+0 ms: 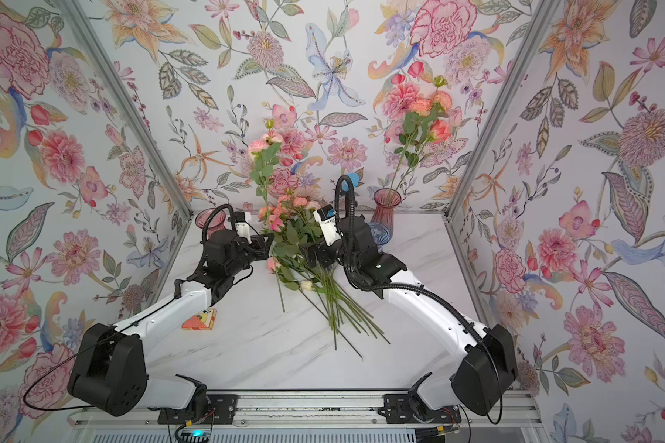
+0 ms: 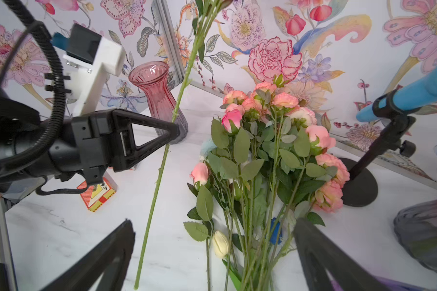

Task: Place the pink flowers into the vase
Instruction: Pick up the flower at the center of the board.

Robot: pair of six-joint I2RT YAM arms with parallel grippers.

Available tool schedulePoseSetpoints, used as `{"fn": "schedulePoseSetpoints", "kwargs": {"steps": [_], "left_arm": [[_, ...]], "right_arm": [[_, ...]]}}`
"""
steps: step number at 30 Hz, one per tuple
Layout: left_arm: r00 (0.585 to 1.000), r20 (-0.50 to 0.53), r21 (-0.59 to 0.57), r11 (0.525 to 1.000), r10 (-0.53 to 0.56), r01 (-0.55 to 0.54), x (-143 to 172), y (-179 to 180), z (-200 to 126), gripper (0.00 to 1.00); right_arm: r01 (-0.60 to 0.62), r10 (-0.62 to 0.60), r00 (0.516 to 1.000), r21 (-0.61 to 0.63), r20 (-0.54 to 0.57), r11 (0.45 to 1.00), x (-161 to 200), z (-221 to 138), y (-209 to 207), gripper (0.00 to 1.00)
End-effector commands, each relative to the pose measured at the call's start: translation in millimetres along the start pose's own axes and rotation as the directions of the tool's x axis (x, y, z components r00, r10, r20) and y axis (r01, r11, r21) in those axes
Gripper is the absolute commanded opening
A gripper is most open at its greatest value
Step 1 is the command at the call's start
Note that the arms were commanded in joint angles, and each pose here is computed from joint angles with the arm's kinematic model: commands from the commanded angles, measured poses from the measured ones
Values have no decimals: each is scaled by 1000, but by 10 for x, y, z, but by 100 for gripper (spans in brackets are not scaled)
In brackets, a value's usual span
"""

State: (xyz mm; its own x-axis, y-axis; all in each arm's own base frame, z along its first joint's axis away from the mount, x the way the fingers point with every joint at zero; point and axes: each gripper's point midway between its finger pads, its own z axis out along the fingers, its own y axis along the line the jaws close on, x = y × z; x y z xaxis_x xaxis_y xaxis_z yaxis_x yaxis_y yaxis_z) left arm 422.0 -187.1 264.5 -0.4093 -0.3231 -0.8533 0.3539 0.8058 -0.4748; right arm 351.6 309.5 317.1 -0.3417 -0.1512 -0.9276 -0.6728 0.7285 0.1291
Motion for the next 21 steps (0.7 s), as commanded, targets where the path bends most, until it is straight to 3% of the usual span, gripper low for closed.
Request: {"fn": "schedulePoseSetpoints", "kwargs": {"steps": [1, 6, 12, 21], "left_arm": [[989, 59, 31, 990, 137, -139, -206, -110, -79, 0], [983, 109, 82, 984, 146, -155, -94, -153, -163, 0], [951, 154, 62, 958, 268, -280, -123, -391, -339, 0], [943, 175, 81, 951, 282, -300, -60, -470, -385, 0]], "right_arm": [[-32, 33, 999, -29, 11, 999, -170, 84, 37, 99], [-56, 57, 998, -19, 36, 998, -399, 224, 10, 99], [-62, 63, 997, -41, 43, 997, -525, 402, 42, 99], [-100, 109, 992, -135, 62, 986, -734, 509, 259, 99]]}}
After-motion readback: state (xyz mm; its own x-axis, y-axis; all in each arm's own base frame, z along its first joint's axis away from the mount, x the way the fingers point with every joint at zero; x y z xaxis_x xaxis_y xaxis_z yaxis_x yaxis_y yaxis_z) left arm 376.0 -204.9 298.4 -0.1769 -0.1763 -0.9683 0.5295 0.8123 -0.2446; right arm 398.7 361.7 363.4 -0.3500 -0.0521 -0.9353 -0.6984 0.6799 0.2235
